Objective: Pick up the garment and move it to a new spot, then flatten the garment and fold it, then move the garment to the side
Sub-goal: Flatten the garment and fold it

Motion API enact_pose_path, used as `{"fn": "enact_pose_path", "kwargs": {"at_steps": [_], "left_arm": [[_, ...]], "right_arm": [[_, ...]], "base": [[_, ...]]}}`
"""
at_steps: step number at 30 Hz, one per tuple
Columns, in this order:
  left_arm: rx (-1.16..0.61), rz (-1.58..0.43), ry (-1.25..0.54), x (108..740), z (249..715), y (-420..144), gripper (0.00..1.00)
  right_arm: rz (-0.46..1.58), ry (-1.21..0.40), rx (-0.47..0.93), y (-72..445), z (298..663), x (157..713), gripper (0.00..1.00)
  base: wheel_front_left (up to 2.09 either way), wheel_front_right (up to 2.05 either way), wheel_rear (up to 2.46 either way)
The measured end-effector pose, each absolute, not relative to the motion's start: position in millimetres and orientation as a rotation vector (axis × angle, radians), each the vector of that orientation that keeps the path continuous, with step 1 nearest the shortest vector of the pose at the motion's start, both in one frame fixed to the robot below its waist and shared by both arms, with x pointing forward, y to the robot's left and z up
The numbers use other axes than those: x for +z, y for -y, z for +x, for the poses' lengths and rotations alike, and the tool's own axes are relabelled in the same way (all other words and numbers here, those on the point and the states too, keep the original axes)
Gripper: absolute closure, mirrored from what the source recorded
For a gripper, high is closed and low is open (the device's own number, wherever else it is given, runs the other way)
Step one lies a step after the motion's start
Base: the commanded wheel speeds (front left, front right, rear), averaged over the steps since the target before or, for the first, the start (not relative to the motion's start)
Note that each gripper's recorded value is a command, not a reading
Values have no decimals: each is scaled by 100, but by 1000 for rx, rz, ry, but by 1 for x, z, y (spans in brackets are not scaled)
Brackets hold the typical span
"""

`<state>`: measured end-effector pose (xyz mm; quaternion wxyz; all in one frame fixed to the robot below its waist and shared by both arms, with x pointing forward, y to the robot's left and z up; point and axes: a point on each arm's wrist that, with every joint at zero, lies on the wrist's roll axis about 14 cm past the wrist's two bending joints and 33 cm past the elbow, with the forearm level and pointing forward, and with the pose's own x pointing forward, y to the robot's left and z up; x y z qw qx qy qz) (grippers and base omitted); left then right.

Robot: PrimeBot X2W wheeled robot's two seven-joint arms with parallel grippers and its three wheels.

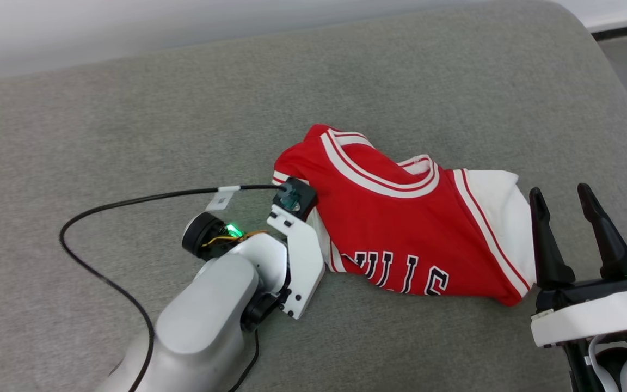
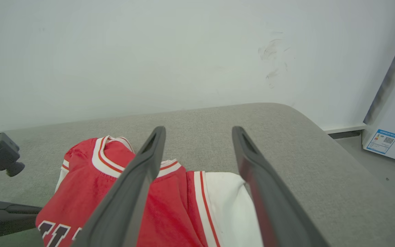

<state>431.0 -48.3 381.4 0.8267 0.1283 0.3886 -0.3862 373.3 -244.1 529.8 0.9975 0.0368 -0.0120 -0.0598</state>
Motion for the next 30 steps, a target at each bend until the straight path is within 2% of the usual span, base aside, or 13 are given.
{"fn": "enact_pose_path", "kwargs": {"at_steps": [5,11,18,21,22,23,24,30], "left_arm": [[-701,187,-712,402,443,20,100],[-496,107,-648,420,442,-46,100],[-222,1,-757,397,387,-133,100],[-156,-53,-809,386,362,-151,100],[-148,-68,-812,385,356,-152,71],[-141,-75,-802,386,355,-152,5],[-138,-90,-782,390,355,-150,0],[-120,-118,-520,435,377,-144,0]], "right_arm": [[79,31,-99,238,374,533,0],[88,50,-41,220,381,541,0],[97,49,18,201,385,544,0],[100,53,37,195,386,547,0],[101,53,43,193,386,547,0],[102,54,47,191,386,548,0],[103,54,50,191,386,548,0],[101,56,55,189,380,555,0]], "base": [[0,0,0],[0,0,0],[0,0,0],[0,0,0],[0,0,0],[0,0,0],[0,0,0],[0,0,0]]}}
